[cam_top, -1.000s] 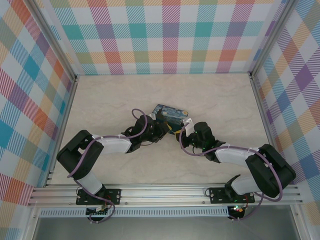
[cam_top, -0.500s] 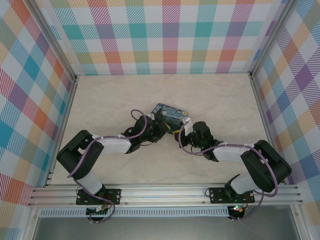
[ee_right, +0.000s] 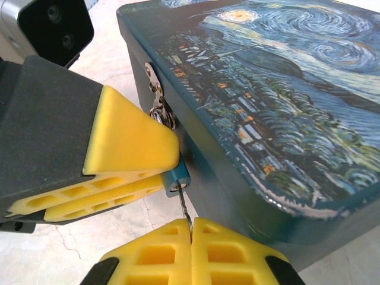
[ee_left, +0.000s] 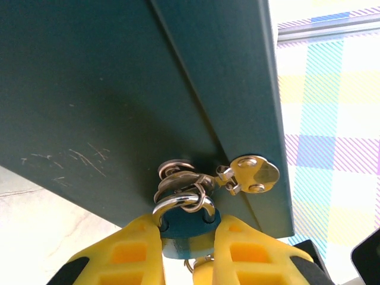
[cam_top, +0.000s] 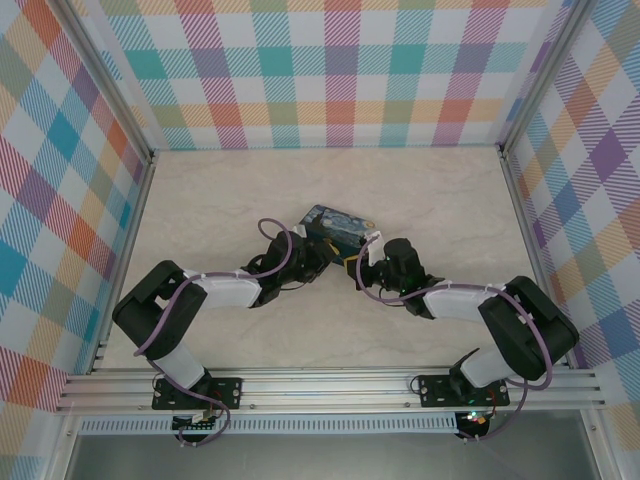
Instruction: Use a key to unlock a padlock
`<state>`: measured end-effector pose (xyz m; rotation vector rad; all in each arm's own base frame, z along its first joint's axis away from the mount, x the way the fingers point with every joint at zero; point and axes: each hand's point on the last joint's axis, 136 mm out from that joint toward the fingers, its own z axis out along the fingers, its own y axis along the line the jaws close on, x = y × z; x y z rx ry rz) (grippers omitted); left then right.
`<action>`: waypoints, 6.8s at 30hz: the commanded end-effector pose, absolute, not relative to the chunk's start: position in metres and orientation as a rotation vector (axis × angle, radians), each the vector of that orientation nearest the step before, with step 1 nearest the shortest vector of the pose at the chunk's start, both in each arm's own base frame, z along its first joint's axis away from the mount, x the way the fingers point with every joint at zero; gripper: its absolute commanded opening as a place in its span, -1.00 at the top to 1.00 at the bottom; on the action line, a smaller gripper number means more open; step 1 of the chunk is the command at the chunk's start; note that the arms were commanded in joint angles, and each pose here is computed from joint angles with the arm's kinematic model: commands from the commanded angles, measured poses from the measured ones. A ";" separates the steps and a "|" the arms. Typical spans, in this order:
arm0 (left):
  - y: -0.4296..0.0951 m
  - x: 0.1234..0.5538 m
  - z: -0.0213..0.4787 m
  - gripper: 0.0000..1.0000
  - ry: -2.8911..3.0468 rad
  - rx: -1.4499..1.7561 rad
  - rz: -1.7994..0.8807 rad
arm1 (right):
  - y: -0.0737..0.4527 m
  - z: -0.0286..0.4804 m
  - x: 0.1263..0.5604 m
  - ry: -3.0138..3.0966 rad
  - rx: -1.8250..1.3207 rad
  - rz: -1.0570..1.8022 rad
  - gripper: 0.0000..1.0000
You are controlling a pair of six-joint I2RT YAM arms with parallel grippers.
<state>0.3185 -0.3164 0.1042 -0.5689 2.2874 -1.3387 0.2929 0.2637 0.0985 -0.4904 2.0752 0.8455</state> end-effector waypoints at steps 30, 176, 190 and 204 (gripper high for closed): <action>-0.336 0.302 0.128 0.64 2.272 -0.463 -1.482 | 0.296 0.159 0.312 1.902 -0.389 1.119 1.00; -0.351 0.281 0.092 0.63 2.416 -0.313 -1.408 | 0.274 0.184 0.294 1.917 -0.588 1.083 1.00; -0.347 0.282 0.095 0.64 2.400 -0.334 -1.390 | 0.263 0.171 0.279 2.007 -0.611 1.061 1.00; -0.349 0.276 0.096 0.63 2.401 -0.271 -1.418 | 0.264 0.178 0.285 2.065 -0.483 1.281 1.00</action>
